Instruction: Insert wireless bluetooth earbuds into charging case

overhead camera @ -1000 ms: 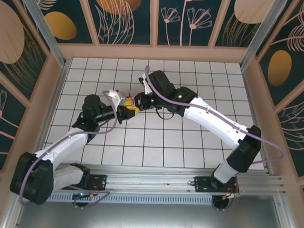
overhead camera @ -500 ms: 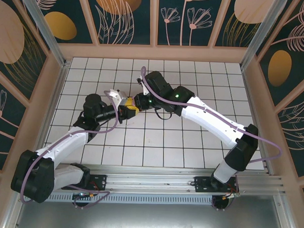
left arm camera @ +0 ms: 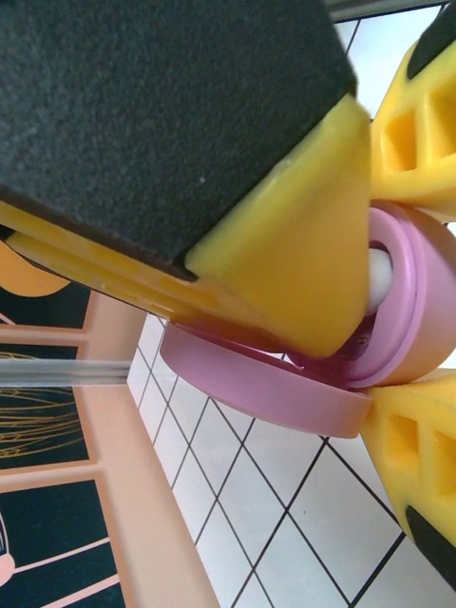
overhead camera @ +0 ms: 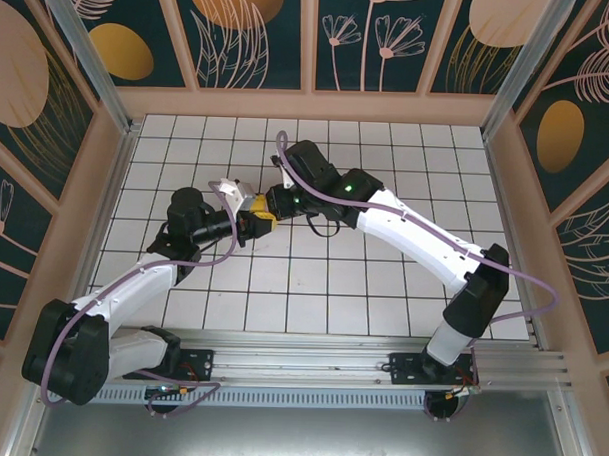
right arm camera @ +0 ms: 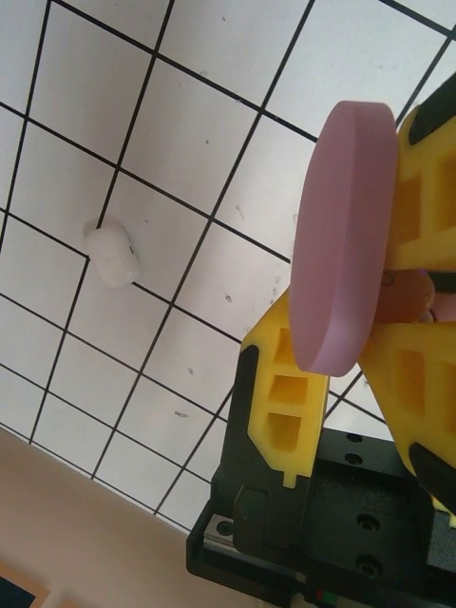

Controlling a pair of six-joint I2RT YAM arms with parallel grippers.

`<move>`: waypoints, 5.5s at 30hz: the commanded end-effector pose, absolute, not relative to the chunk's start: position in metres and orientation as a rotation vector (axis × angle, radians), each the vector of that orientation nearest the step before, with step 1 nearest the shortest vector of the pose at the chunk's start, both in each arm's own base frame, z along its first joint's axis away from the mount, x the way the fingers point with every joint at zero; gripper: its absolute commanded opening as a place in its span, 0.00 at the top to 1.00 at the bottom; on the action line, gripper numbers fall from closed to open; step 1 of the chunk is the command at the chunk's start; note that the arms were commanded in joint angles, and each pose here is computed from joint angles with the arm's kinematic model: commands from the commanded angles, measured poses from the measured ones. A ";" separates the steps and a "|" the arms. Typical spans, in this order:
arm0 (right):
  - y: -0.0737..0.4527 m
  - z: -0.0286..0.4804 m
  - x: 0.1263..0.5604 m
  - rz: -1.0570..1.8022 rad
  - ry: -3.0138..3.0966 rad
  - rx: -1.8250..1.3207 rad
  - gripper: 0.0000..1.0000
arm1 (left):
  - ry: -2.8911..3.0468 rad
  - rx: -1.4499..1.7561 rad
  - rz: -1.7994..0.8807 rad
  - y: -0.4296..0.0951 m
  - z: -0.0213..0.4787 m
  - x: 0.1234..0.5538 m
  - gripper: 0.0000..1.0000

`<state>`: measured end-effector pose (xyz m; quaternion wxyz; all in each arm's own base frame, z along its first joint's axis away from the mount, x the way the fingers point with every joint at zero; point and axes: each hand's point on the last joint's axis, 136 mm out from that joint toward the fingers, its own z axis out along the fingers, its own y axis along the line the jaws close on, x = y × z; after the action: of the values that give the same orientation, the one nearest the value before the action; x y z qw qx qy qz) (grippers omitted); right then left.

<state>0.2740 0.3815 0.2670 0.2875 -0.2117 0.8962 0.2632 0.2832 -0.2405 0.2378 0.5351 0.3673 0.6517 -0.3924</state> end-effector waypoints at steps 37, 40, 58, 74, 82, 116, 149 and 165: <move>0.342 0.302 0.290 0.945 2.293 -0.343 0.56 | 1.455 0.897 -1.040 -0.250 0.258 0.273 1.00; 0.340 0.303 0.290 0.947 2.288 -0.341 0.57 | 1.451 0.890 -1.065 -0.252 0.259 0.272 1.00; 0.313 0.322 0.284 0.952 2.194 -0.332 0.60 | 1.473 0.841 -1.245 -0.262 0.261 0.276 1.00; 0.272 0.269 0.300 0.882 2.316 -0.187 0.75 | 1.517 0.836 -1.177 -0.261 0.260 0.286 1.00; 0.182 0.176 0.379 0.736 2.500 0.289 0.69 | 1.543 0.825 -1.125 -0.256 0.252 0.286 1.00; 0.144 0.047 0.465 0.304 2.749 0.681 0.50 | 1.650 0.834 -1.135 -0.257 0.215 0.288 1.00; 0.167 0.016 0.468 0.138 2.868 0.481 0.71 | 1.614 0.834 -1.142 -0.254 0.223 0.277 1.00; 0.175 0.019 0.457 0.075 2.901 0.252 0.85 | 1.603 0.830 -1.142 -0.252 0.228 0.274 1.00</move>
<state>0.4675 0.1781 0.0232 0.1299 0.1064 0.9849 0.0426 0.2812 -0.2507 0.2155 0.4708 0.3302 0.6769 -0.4595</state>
